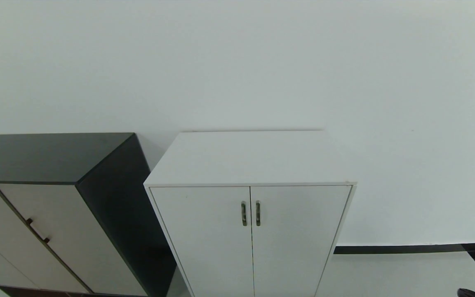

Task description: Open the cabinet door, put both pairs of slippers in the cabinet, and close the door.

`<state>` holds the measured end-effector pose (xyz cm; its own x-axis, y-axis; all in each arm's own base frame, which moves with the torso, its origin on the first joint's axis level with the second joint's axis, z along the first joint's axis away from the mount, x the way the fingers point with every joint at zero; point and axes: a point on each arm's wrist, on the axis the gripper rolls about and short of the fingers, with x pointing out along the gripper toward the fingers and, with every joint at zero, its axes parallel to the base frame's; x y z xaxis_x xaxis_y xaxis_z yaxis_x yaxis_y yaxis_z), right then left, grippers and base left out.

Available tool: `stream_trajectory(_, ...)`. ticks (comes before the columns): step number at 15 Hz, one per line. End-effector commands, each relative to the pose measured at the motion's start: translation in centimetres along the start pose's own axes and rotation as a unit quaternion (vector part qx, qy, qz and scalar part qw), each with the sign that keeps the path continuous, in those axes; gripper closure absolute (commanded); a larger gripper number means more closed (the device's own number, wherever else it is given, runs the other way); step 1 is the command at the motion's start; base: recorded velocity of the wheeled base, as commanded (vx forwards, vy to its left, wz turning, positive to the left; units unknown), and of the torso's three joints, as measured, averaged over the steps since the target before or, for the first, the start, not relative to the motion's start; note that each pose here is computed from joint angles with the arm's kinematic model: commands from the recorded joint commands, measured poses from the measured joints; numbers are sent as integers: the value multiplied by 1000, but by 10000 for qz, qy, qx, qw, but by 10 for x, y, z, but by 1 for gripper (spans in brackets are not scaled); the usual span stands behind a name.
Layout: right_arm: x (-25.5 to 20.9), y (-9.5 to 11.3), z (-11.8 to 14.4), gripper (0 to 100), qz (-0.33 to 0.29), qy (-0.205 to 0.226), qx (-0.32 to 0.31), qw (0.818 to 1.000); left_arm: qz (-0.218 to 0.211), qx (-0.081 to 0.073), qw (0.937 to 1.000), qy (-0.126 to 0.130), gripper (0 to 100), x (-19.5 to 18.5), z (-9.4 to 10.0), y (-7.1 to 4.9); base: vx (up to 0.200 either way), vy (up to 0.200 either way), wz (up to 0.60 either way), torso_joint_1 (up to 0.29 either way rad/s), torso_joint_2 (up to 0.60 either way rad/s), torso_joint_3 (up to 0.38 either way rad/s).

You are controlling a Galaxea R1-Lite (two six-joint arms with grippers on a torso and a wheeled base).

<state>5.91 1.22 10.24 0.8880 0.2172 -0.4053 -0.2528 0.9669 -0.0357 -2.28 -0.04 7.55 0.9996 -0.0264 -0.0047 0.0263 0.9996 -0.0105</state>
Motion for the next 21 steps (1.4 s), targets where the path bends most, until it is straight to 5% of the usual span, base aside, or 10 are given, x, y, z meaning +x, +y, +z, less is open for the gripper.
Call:
stream_trajectory(1,-45,5,-39,100,-221,-736,18,9970,2,-2,10000,7,100,0,0,0,0,0,0,0,0,0)
stream_trajectory(6,-54,6,-50,100,-359,-1222,189,9917,2,-2,10000,7,100,0,0,0,0,0,0,0,0,0)
stream_trajectory(9,-54,7,-50,100,-1106,-1195,368,9860,2,-2,10000,7,100,0,0,0,0,0,0,0,0,0)
stream_trajectory(14,-64,10,-58,100,-1207,-2019,305,9715,2,-2,10000,7,100,0,0,0,0,0,0,0,0,0)
stream_trajectory(21,-64,10,-58,100,-1193,-2027,372,9712,17,14,10000,7,100,0,0,0,0,0,0,0,0,0)
